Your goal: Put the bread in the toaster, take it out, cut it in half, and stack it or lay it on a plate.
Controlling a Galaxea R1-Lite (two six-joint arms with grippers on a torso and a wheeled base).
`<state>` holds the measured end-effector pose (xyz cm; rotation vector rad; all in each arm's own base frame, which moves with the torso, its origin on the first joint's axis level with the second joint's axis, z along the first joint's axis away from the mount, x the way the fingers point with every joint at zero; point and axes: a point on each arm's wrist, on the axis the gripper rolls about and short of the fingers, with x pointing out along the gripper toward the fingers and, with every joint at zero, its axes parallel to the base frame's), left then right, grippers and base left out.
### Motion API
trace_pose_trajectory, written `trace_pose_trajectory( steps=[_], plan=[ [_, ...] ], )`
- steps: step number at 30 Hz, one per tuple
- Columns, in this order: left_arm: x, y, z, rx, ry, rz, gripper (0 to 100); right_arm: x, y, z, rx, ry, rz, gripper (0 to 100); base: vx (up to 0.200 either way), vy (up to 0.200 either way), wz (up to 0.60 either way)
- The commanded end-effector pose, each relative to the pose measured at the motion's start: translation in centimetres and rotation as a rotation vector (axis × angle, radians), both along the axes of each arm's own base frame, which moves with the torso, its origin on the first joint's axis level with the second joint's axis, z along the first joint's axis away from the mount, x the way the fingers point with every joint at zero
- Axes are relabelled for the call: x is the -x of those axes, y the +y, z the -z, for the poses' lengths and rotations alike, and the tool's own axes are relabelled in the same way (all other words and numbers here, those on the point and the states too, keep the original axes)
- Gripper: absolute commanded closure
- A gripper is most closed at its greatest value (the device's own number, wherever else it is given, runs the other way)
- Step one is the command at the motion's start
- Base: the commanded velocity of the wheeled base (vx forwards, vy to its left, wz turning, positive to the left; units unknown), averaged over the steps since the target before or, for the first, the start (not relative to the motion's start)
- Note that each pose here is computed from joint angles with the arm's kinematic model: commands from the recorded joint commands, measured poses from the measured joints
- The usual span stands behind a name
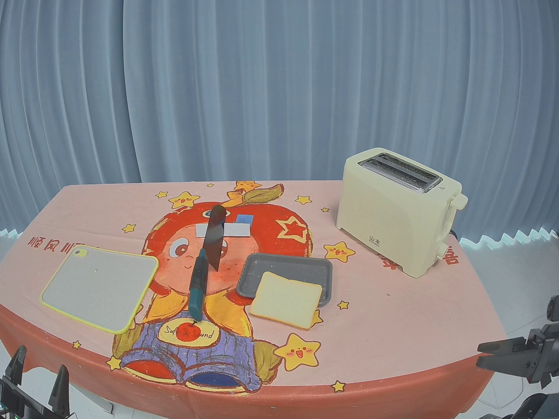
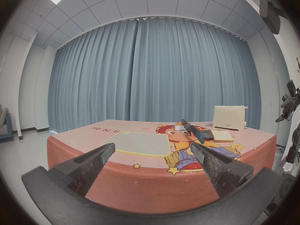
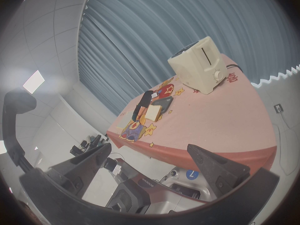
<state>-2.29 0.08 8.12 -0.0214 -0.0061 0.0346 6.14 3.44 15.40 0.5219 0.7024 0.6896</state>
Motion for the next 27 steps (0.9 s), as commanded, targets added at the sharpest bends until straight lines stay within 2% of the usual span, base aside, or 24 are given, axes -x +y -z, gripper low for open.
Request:
trace_pose_trajectory(
  steps=[1,5,9,14,17,20,23,27],
  plan=[
    [-0.1,0.0,0.5,0.000,0.012,-0.001,0,-1.9,0.9,0.7,0.039,0.107,-0.025,0,0.000,0.000,0.00],
    [-0.1,0.0,0.5,0.000,0.012,0.001,0,-3.7,1.6,0.9,0.056,0.159,-0.015,0,0.000,0.000,0.00],
    [-0.1,0.0,0.5,0.000,0.012,-0.001,0,-4.8,2.2,0.9,0.048,0.161,-0.023,0,0.000,0.000,0.00],
    [-0.1,0.0,0.5,0.000,0.012,-0.001,0,-5.7,4.2,1.2,0.023,0.180,-0.107,0,0.000,0.000,0.00],
    [-0.1,0.0,0.5,0.000,0.012,-0.001,0,-7.0,5.5,1.1,-0.008,0.176,-0.118,0,0.000,0.000,0.00],
    [-0.1,0.0,0.5,0.000,0.012,-0.001,0,-7.6,6.7,1.4,-0.009,0.165,-0.147,0,0.000,0.000,0.00],
    [-0.1,0.0,0.5,0.000,0.012,-0.001,0,-8.5,7.6,1.1,-0.004,0.120,-0.110,0,0.000,0.000,0.00],
    [-0.1,0.0,0.5,0.000,0.012,-0.001,0,-9.8,9.0,1.6,0.022,0.132,-0.090,0,0.000,0.000,0.00]
  ],
)
